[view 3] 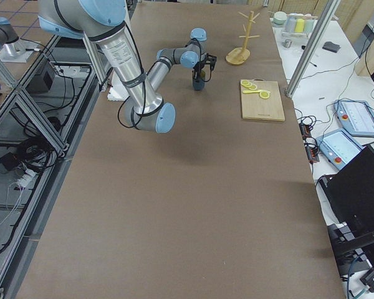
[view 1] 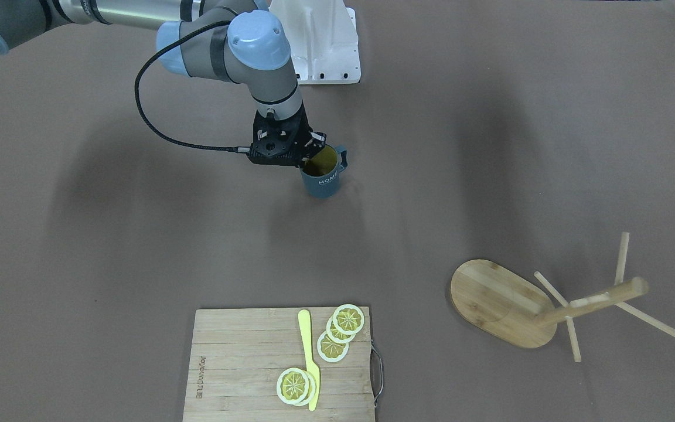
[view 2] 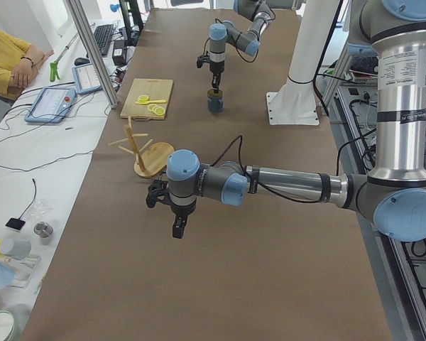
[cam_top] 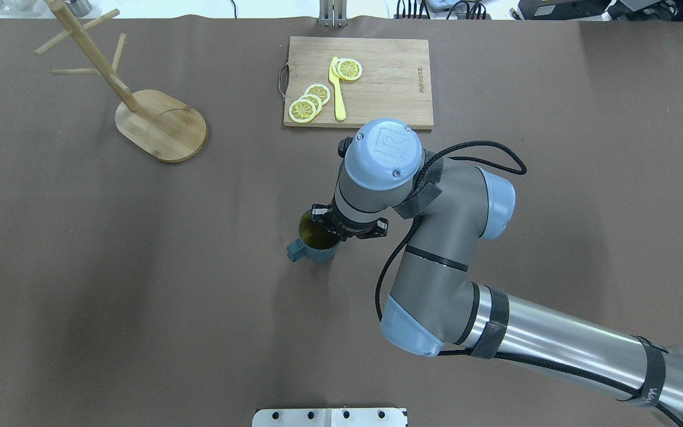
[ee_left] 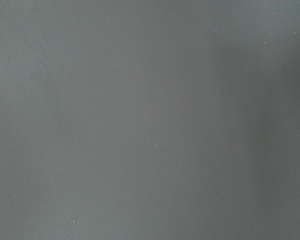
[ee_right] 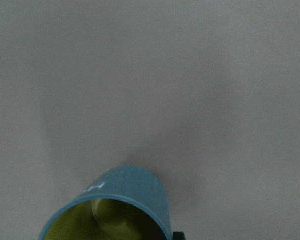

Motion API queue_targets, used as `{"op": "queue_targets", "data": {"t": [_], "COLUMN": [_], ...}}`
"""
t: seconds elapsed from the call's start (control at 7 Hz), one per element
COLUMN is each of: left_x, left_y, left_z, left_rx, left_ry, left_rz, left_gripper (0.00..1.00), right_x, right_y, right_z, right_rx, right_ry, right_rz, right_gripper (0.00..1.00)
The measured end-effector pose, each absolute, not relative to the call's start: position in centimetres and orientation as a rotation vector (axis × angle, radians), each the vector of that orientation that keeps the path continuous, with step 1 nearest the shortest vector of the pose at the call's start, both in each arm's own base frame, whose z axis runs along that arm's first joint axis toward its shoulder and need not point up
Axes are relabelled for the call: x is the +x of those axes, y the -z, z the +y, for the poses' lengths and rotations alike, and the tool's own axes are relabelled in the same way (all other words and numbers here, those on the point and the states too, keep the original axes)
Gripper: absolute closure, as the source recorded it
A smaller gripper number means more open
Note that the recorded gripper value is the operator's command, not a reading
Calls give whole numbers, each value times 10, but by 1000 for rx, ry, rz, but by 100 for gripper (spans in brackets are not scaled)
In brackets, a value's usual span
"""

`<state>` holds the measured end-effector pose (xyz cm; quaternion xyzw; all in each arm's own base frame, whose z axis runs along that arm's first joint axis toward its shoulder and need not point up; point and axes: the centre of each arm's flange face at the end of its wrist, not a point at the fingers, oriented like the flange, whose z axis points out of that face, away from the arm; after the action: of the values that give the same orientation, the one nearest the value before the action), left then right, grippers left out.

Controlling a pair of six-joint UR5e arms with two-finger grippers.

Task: Hang cup on storage rack
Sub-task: 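Carry the blue mug with the right gripper to the table center and set it down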

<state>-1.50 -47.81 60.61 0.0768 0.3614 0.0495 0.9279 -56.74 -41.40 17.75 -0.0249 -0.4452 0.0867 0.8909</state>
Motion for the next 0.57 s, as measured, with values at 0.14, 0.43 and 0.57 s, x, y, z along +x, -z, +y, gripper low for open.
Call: {"op": "queue_targets", "data": {"t": [0.14,0.43,0.57], "left_x": [-15,-7,12], "left_y": [-605,-591,-580], "left_z": [-479,-486,-490], "left_rx": [159,183,204], "left_ry": [-98,-46,-18], "left_rz": [741,759,783], "left_gripper": [1,1,1], "right_x": [-571,-561,-539], "right_y": [-178,-169,-164], "right_z": [-413,-413,-421], "right_rx": [-52,-48,-52], "right_ry": [-179,-178,-187], "right_rz": [-933,-960,-985], "right_gripper": [1,0,0]}}
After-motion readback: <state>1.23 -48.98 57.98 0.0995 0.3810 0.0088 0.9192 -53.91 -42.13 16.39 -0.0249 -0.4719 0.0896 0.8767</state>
